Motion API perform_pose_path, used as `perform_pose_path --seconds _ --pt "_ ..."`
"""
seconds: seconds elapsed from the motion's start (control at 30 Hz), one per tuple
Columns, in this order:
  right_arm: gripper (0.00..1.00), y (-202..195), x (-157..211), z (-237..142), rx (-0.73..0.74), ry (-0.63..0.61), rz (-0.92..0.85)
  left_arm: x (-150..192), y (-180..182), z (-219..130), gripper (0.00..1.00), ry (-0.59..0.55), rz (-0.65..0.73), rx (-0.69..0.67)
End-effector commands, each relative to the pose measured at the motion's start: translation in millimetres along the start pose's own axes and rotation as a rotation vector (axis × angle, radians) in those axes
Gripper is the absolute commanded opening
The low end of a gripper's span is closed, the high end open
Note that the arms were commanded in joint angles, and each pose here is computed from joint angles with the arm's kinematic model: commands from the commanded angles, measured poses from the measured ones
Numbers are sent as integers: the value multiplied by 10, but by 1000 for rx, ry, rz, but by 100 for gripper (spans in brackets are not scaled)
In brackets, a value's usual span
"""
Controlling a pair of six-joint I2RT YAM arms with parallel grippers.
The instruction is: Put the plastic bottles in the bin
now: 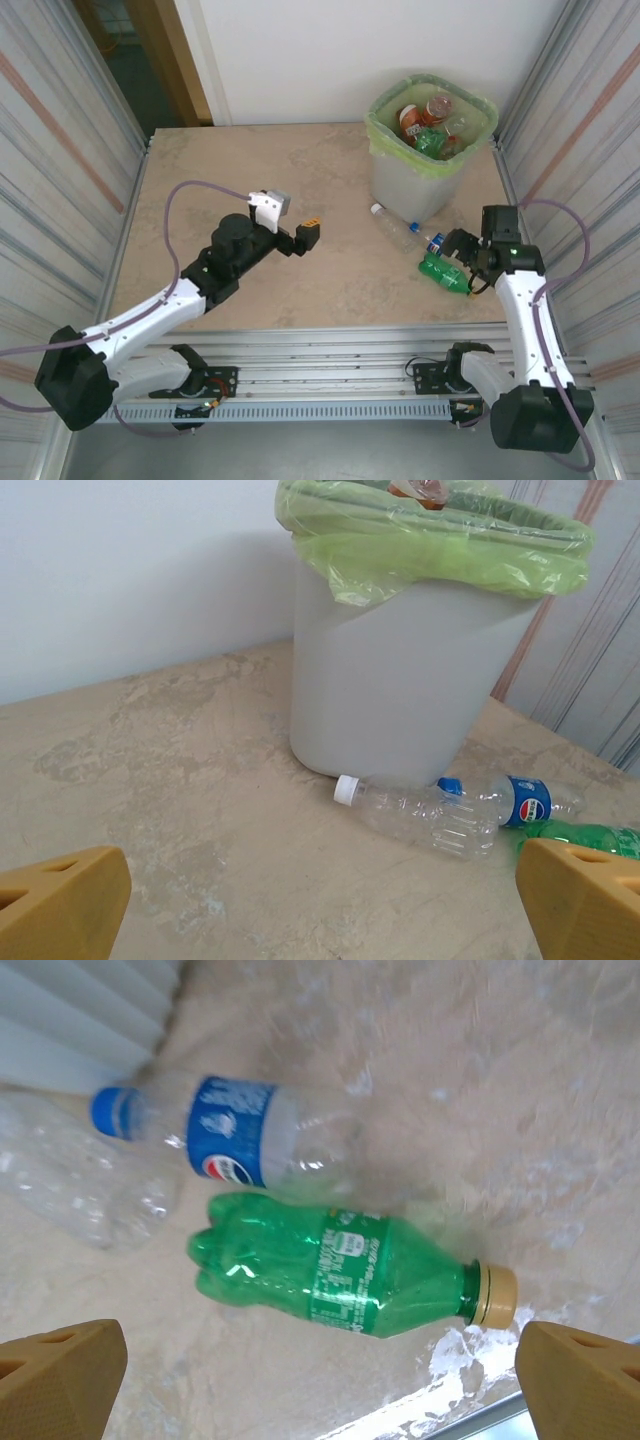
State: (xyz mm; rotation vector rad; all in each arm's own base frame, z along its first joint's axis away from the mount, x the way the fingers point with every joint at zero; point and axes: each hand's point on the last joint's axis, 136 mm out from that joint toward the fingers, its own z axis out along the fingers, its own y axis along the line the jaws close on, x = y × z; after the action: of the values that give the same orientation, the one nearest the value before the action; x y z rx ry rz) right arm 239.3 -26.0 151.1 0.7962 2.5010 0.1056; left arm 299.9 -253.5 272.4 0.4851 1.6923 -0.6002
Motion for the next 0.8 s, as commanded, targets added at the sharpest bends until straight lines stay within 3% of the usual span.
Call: perform_pose_path --seconds 0.0,0.77 --pt "98 44 51 132 -57 12 71 7 25 26 99 -9 -30 2" --pt "98 117 93 756 -121 124 30 199 186 87 99 37 -67 -54"
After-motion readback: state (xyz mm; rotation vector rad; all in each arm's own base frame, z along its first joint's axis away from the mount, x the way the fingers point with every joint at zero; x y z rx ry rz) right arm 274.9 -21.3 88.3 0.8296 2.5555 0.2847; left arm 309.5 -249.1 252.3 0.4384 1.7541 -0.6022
